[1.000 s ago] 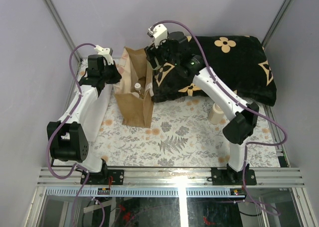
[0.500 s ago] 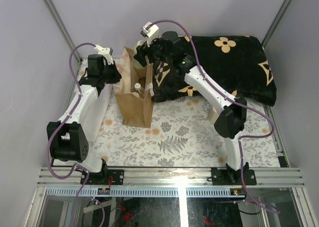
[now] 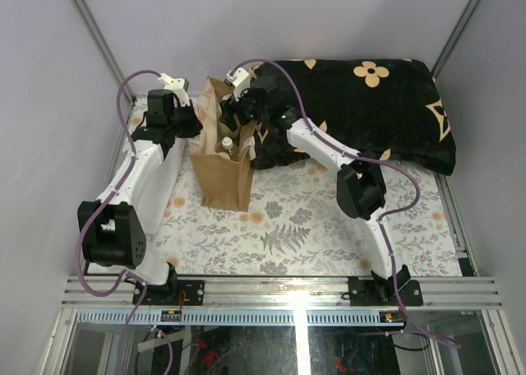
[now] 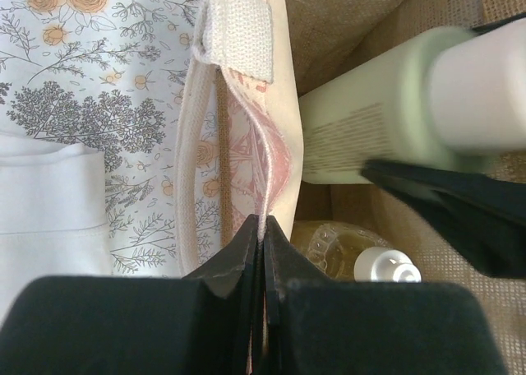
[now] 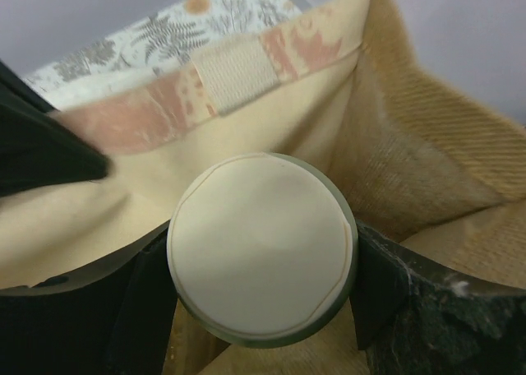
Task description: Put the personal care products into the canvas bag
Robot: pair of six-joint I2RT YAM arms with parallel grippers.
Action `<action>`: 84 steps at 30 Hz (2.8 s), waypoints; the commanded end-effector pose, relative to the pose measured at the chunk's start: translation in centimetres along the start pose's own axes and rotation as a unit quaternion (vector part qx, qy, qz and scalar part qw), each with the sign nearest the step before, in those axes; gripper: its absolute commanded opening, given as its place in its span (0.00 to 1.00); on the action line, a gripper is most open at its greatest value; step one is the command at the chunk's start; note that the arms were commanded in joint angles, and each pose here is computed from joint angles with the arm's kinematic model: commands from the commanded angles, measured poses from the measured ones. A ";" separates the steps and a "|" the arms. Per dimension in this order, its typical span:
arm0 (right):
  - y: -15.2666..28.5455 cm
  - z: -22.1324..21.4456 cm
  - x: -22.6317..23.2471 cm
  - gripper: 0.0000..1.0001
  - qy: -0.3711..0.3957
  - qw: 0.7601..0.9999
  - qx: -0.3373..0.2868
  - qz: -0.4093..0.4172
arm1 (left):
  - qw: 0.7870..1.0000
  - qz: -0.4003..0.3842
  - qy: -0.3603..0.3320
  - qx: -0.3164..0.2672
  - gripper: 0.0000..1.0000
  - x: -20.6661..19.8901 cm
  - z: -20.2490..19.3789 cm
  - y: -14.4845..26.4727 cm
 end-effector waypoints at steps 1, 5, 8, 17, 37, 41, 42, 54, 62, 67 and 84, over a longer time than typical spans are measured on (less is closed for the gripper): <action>0.2 5.2 -1.1 0.40 0.029 0.992 -0.123 -0.021 | 1.000 -0.005 -0.023 -0.018 0.00 -0.9 1.0 0.6; -1.9 3.8 -2.7 0.40 0.026 0.992 -0.118 -0.030 | 0.999 -0.011 -0.038 -0.018 0.00 -1.5 0.9 0.7; -2.8 2.8 -3.5 0.45 0.022 0.992 -0.116 -0.037 | 0.999 -0.010 -0.039 -0.016 0.00 -1.6 0.8 0.9; -3.3 1.0 -4.5 0.79 0.028 0.991 -0.109 -0.068 | 0.999 -0.012 -0.037 -0.011 0.00 -1.5 0.4 0.9; 8.7 9.0 -2.0 1.00 0.038 0.985 -0.112 -0.125 | 0.999 -0.010 -0.031 -0.013 0.00 -1.3 0.4 0.1; 15.8 9.9 -1.0 1.00 0.019 0.978 -0.081 -0.194 | 0.999 -0.003 -0.033 -0.010 0.00 -1.2 0.3 -0.4; 17.6 9.8 -0.6 1.00 0.016 0.975 -0.081 -0.205 | 0.999 -0.001 -0.031 -0.010 0.00 -1.1 0.3 -0.5; 30.3 0.7 0.5 0.99 -0.113 0.866 0.115 -0.474 | 1.000 0.000 -0.027 -0.014 0.00 -0.8 0.9 -2.4; 31.4 -4.0 -0.9 0.99 -0.243 0.770 0.219 -0.547 | 0.999 -0.010 -0.029 -0.015 0.00 -1.0 1.5 -3.1; 33.4 -6.1 -3.1 0.99 -0.314 0.742 0.217 -0.551 | 0.999 -0.016 -0.029 -0.011 0.00 -1.2 1.3 -3.2; 32.7 -13.5 -3.1 0.99 -0.375 0.743 0.286 -0.474 | 0.999 -0.007 -0.034 -0.015 0.00 -1.1 1.3 -2.4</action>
Point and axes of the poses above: each gripper's point midway between its finger pads, its own y axis back along the fingers, its own x axis along the line the jaws close on, z = x × y, the point moved 9 cm from there along y, back along the fingers, and after that the axes turned 2 degrees about -y, right-handed, at the moved point
